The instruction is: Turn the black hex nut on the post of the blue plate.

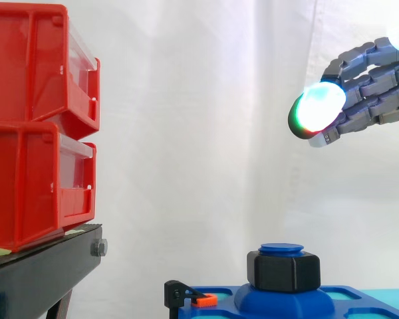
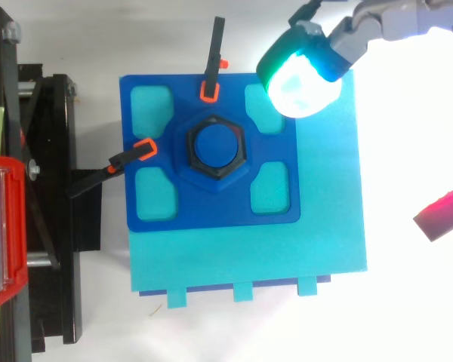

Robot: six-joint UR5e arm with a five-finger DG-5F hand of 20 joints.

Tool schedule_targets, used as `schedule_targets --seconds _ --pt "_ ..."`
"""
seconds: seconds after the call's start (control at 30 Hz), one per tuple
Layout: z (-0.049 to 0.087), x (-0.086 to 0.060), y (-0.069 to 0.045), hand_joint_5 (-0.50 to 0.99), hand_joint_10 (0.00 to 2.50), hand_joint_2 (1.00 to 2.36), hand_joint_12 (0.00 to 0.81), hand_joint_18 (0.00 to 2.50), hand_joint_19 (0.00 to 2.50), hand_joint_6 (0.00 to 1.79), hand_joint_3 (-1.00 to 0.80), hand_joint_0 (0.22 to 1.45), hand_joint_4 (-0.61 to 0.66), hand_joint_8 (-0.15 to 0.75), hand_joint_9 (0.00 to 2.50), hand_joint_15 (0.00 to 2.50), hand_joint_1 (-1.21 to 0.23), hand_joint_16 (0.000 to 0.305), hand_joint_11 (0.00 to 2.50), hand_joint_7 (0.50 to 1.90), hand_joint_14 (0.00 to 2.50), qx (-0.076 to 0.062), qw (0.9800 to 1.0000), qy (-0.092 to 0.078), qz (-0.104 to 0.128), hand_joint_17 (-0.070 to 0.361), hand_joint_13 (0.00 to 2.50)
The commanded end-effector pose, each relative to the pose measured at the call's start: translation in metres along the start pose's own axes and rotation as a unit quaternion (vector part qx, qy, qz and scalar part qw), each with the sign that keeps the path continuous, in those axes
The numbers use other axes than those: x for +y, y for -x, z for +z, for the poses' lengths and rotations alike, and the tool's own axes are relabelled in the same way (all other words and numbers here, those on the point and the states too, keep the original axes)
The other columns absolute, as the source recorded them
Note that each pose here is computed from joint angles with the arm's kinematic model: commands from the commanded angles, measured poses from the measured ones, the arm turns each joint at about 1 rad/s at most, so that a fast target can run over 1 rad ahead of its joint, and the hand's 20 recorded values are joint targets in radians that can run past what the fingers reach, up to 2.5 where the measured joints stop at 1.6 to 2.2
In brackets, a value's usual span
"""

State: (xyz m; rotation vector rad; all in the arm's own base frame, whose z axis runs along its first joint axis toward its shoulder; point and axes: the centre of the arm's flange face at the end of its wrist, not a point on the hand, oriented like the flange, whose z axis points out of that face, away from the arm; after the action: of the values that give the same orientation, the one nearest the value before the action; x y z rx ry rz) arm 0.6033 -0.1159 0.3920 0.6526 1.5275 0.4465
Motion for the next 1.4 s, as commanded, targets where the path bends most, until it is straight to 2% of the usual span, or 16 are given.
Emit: schedule_targets --seconds 0.0,0.03,0.17,0.3,0.4,0.5,0.6,0.7,0.8,0.9,1.0,1.13,1.27,1.37 --pt "-0.0004 0.0001 0.0002 -0.27 0.0 1.0 0.37 0.0 0.02 0.5 -0.5 0.42 0.02 0.173 0.0 0.0 -0.43 0.062 0.0 0.66 0.0 0.0 1.0 0.0 0.0 0.139 0.0" --pt "0.0 -0.0004 -0.0005 -0.27 0.0 1.0 0.37 0.0 0.02 0.5 -0.5 0.42 0.02 0.172 0.0 0.0 -0.43 0.061 0.0 0.7 0.0 0.001 1.0 0.0 0.0 0.138 0.0" --pt "-0.0004 0.0001 0.0002 -0.27 0.0 1.0 0.369 0.0 0.02 0.5 -0.5 0.41 0.02 0.172 0.0 0.0 -0.43 0.062 0.0 0.65 0.0 0.0 1.0 0.0 0.0 0.14 0.0" --pt "0.0 -0.0004 -0.0005 -0.27 0.0 1.0 0.369 0.0 0.02 0.5 -0.5 0.41 0.02 0.171 0.0 0.0 -0.42 0.062 0.0 0.7 0.0 0.001 1.0 0.0 0.0 0.139 0.0" --pt "-0.0004 0.0001 0.0002 -0.26 0.0 1.0 0.367 0.0 0.02 0.5 -0.5 0.42 0.01 0.172 0.0 0.0 -0.43 0.062 0.0 0.63 0.0 0.0 1.0 0.0 0.0 0.139 0.0" --pt "0.0 -0.0004 -0.0005 -0.26 0.0 1.0 0.364 0.0 0.02 0.5 -0.5 0.42 0.02 0.166 0.0 0.0 -0.43 0.061 0.0 0.68 0.0 0.001 1.0 0.0 0.0 0.137 0.0" --pt "-0.0004 0.0001 0.0002 -0.26 0.0 1.0 0.364 0.0 0.02 0.5 -0.5 0.42 0.01 0.168 0.0 0.0 -0.43 0.061 0.0 0.63 0.0 0.0 1.0 0.0 0.0 0.138 0.0" --pt "-0.0004 0.0001 0.0002 -0.26 0.0 1.0 0.364 0.0 0.02 0.5 -0.5 0.42 0.01 0.167 0.0 0.0 -0.43 0.061 0.0 0.69 0.0 0.0 1.0 0.0 0.0 0.136 0.0" --pt "-0.0004 0.0001 0.0002 -0.26 0.0 1.0 0.363 0.0 0.02 0.5 -0.5 0.43 -0.01 0.166 0.0 0.0 -0.43 0.061 0.0 0.63 0.0 0.0 1.0 0.0 0.0 0.137 0.0" --pt "-0.0002 0.0006 0.0007 -0.26 0.0 1.0 0.361 0.0 0.03 0.5 -0.5 0.43 0.0 0.165 0.0 0.0 -0.43 0.06 0.0 0.69 0.0 -0.001 1.0 0.001 0.0 0.134 0.0" --pt "0.0001 0.0003 -0.0011 -0.26 0.0 1.0 0.362 0.0 0.02 0.5 -0.5 0.43 0.0 0.167 0.0 0.0 -0.43 0.06 0.0 0.64 0.0 0.001 1.0 0.0 0.0 0.135 0.0" --pt "0.0 -0.0004 -0.0005 -0.26 0.0 1.0 0.359 0.0 0.02 0.5 -0.5 0.43 0.0 0.164 0.0 0.0 -0.43 0.059 0.0 0.69 0.0 0.001 1.0 0.0 0.0 0.133 0.0" --pt "0.0 -0.0004 -0.0005 -0.26 0.0 1.0 0.36 0.0 0.02 0.5 -0.5 0.43 -0.01 0.163 0.0 0.0 -0.43 0.059 0.0 0.64 0.0 0.001 1.0 0.0 0.0 0.133 0.0" --pt "0.0 -0.0004 -0.0005 -0.27 0.0 1.0 0.358 0.0 0.03 0.5 -0.5 0.43 0.0 0.161 0.0 0.0 -0.43 0.059 0.0 0.69 0.0 0.001 1.0 0.0 0.0 0.132 0.0"
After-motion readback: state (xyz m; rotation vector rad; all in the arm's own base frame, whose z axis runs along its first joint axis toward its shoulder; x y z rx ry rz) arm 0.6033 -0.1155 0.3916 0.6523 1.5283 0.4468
